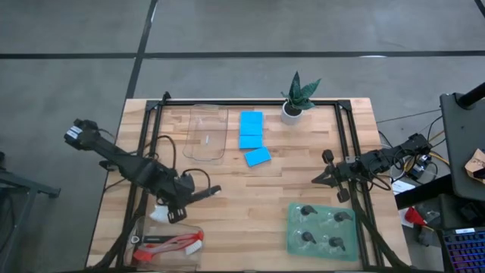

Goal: Pick & Place Kitchen Sink Supplies
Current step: Put the black dish brush into the bottom transparent bin

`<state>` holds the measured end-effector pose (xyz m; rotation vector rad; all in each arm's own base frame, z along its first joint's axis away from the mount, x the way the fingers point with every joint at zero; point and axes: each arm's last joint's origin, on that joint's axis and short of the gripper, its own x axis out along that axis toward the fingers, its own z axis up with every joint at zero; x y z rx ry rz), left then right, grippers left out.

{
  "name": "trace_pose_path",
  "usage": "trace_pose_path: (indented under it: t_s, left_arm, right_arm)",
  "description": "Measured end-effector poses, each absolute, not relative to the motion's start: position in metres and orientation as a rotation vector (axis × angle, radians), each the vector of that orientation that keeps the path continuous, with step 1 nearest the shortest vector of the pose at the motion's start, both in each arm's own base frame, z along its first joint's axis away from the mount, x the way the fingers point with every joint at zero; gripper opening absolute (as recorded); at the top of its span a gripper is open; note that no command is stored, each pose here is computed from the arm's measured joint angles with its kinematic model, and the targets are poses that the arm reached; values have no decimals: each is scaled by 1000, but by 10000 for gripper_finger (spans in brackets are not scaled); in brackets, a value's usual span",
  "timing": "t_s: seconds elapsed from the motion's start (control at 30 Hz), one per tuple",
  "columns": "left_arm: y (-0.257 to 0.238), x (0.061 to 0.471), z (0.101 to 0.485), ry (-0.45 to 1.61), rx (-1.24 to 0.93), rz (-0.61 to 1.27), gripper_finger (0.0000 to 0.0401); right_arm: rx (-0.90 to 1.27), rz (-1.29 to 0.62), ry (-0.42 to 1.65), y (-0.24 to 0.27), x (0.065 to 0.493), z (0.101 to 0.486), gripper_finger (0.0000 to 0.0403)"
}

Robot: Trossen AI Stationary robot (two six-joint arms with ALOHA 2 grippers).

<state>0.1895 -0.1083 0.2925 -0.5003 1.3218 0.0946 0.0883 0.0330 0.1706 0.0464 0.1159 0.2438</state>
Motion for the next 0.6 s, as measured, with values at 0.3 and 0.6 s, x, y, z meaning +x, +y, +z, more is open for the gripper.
trace_pose_path:
  t_s: [0.3,0.6]
  left_arm:
    - [-143,173,316,1338,-643,60,118]
    - [-190,140,309,1267,-619,69,120]
  right_arm:
    - [46,244,116,33,88,171,8]
    - [46,244,116,33,88,171,8]
